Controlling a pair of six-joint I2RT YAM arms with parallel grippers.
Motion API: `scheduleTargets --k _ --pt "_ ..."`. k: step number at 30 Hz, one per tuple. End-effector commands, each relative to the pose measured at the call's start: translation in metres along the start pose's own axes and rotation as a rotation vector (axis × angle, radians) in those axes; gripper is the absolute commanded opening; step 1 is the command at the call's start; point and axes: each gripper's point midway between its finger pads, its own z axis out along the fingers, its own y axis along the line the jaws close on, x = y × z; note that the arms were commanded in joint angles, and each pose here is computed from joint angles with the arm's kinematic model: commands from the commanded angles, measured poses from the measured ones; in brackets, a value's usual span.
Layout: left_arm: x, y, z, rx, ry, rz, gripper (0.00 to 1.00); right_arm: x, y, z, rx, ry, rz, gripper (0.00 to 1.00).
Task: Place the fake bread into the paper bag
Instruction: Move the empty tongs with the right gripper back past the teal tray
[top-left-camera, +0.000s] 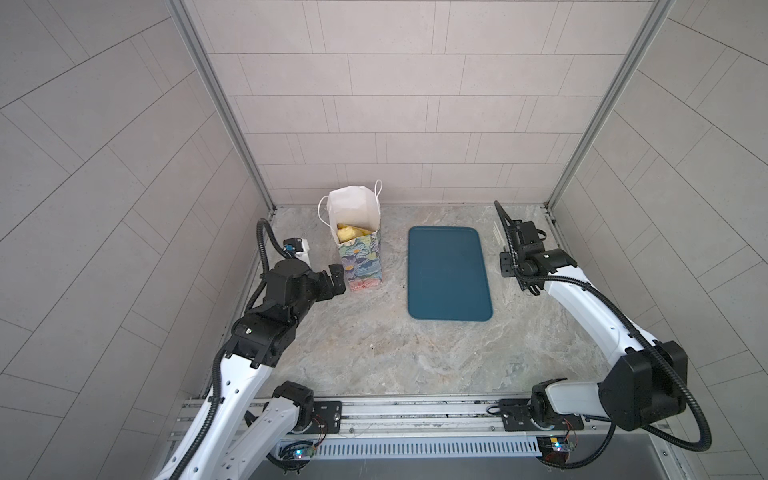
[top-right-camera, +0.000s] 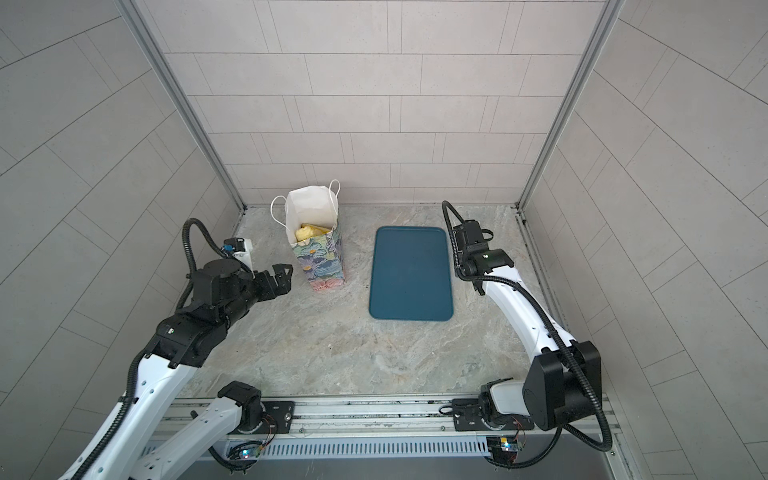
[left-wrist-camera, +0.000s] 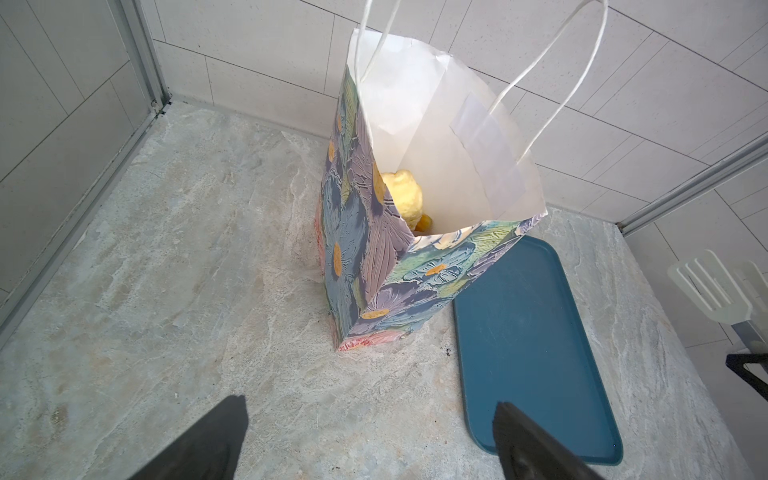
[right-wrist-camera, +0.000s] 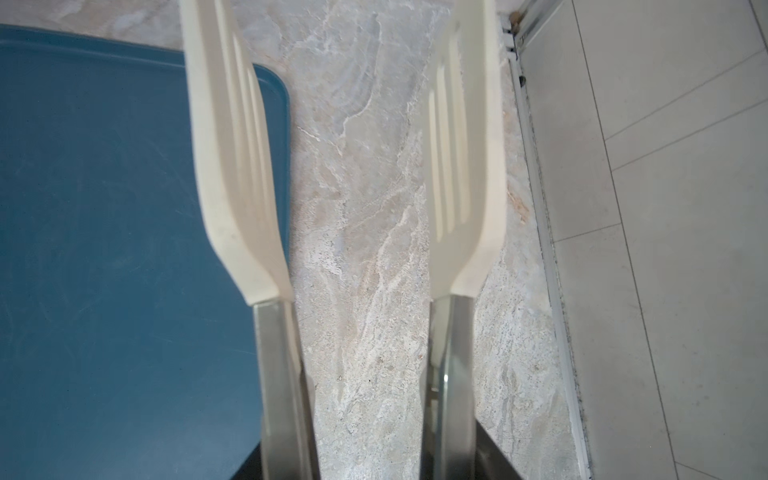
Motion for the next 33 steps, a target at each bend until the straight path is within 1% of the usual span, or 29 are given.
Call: scheduleTargets --k 1,4,7,19,33 --pt "-0.001 0.001 0.0 -0.006 -0.013 -0.003 1.0 0.0 -0.001 0.012 -0.022 0.014 0.087 0.55" --pt "0.0 0.001 0.001 -0.007 -0.011 -0.003 1.0 0.011 -0.005 0.027 -0.022 0.069 0.123 0.54" --pt "0.0 0.001 0.001 -0.008 -0.01 -0.003 1.0 0.02 -0.006 0.039 -0.034 0.098 0.153 0.54" --pt "0.003 0.005 -0.001 -0.018 -0.011 -0.007 1.0 0.027 0.0 0.08 -0.081 0.161 0.23 0.54" --pt "0.006 0.009 -0.003 -0.036 -0.007 -0.005 1.0 0.026 0.004 0.12 -0.052 0.233 0.224 0.54"
